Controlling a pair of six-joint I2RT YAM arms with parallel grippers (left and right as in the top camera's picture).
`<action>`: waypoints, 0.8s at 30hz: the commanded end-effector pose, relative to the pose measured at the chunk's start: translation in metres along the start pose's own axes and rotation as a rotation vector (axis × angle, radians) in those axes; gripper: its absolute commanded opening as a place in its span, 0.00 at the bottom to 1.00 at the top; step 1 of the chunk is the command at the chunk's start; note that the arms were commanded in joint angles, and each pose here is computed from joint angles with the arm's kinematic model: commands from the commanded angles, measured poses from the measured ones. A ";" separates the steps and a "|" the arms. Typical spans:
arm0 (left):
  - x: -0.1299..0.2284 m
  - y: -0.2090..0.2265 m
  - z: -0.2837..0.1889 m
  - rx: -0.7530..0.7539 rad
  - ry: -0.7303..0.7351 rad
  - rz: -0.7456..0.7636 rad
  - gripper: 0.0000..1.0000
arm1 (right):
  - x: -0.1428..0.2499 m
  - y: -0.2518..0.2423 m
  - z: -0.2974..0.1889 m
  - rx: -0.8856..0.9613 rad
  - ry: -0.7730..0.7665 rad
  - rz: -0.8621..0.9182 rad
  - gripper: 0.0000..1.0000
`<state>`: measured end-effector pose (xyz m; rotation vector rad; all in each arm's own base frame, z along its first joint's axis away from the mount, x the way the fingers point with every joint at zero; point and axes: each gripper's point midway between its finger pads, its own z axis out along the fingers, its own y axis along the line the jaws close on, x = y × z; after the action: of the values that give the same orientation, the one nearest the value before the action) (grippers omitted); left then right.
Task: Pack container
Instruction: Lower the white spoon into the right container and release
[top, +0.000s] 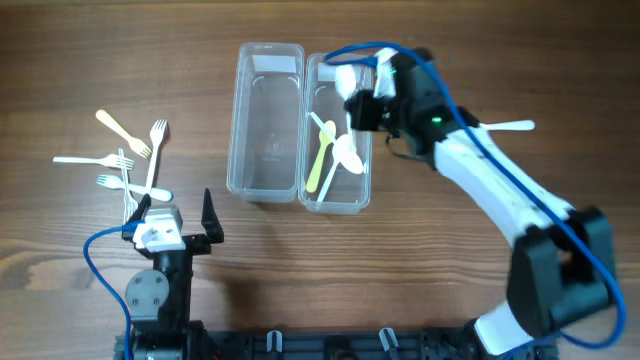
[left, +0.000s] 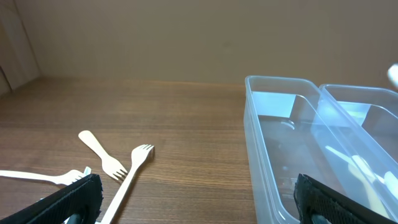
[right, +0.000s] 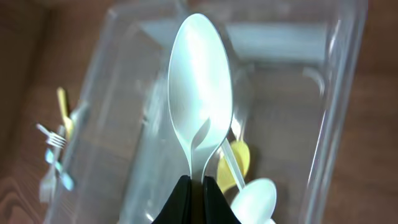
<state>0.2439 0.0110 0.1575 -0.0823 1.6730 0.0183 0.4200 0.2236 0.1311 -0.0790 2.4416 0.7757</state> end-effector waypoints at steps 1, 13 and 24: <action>0.001 -0.003 0.000 0.018 0.000 0.017 1.00 | 0.006 0.006 0.013 -0.019 0.016 0.011 0.11; 0.001 -0.003 0.000 0.018 0.000 0.017 1.00 | -0.141 0.054 -0.369 0.115 -0.960 -0.057 1.00; 0.001 -0.003 0.000 0.018 0.000 0.017 1.00 | -0.092 -0.183 -0.280 0.731 -0.580 0.485 0.99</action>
<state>0.2439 0.0110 0.1575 -0.0823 1.6730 0.0183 0.3678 -0.0781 0.3459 0.7205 1.9056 0.0416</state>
